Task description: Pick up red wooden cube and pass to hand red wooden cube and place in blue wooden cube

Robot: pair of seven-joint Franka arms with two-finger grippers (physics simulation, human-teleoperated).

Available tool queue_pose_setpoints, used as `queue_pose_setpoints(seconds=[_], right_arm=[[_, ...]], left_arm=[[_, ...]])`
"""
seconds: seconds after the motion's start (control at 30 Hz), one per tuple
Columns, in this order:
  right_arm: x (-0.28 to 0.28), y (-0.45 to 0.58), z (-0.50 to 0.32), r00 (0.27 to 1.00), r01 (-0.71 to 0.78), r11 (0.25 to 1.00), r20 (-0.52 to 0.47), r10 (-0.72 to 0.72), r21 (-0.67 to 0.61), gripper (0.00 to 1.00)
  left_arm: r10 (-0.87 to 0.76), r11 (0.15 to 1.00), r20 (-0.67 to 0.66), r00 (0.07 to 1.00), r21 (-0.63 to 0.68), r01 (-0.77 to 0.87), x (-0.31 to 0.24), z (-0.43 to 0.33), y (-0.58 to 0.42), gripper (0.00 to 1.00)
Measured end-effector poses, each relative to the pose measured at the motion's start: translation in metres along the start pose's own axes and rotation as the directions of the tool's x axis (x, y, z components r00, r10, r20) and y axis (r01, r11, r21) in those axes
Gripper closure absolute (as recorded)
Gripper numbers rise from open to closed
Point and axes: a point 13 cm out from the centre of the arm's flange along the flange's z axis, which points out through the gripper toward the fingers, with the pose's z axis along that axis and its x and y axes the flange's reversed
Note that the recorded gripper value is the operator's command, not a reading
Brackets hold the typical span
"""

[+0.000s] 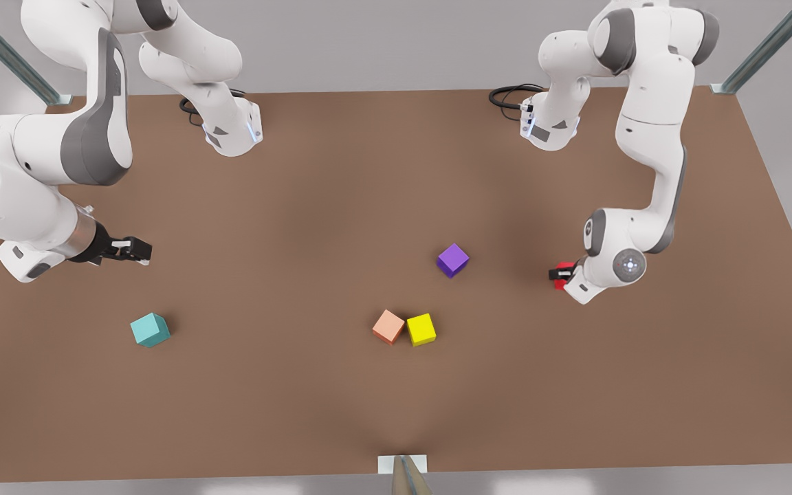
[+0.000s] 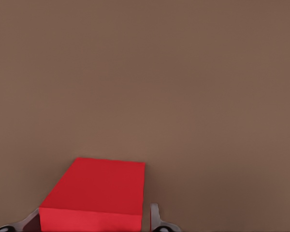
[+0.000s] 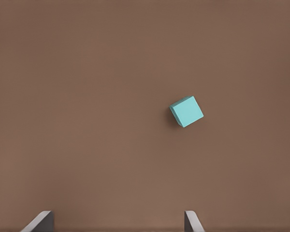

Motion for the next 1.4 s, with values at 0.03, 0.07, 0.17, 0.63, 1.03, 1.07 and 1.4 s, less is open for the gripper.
queue_pose_setpoints(seconds=[0.03, 0.07, 0.17, 0.63, 1.03, 1.07, 1.4], right_arm=[[0.0, 0.0, 0.0, 1.0, 0.0, 1.0, 0.0, 0.0, -0.001, 0.0], [0.0, 0.001, 0.0, 1.0, -0.001, 1.0, -0.001, 0.001, -0.001, 0.0], [0.0, 0.001, 0.001, 1.0, -0.003, 1.0, -0.001, 0.003, -0.002, 0.0], [-0.015, 0.138, 0.143, 0.949, 0.011, 0.867, -0.267, -0.165, -0.498, 0.0], [-0.023, 0.301, 0.16, 0.91, 0.235, 0.345, 0.081, -0.406, -0.909, 0.0], [-0.021, 0.303, 0.16, 0.902, 0.271, 0.314, 0.126, -0.414, -0.91, 0.0], [0.004, 0.376, 0.163, 0.709, 0.633, -0.039, 0.599, -0.373, -0.773, 0.0]], left_arm=[[-0.001, 1.0, 0.001, 1.0, 0.0, 0.001, -0.001, 0.002, 0.0, 0.18], [-0.001, 1.0, 0.004, 1.0, -0.002, 0.001, -0.001, 0.003, 0.001, 0.31], [-0.003, 1.0, 0.015, 1.0, -0.005, 0.003, -0.004, 0.001, 0.001, 0.32], [0.1, 0.832, 0.075, 0.992, 0.541, -0.125, -0.046, -0.251, -0.325, 0.32], [0.167, 0.343, -0.175, 0.97, 0.933, 0.109, -0.027, -0.291, -0.442, 0.31], [0.175, 0.318, -0.17, 0.97, 0.942, 0.108, -0.027, -0.293, -0.442, 0.31], [0.246, 0.156, -0.047, 0.968, 0.988, 0.009, -0.022, -0.296, -0.462, 0.31]])
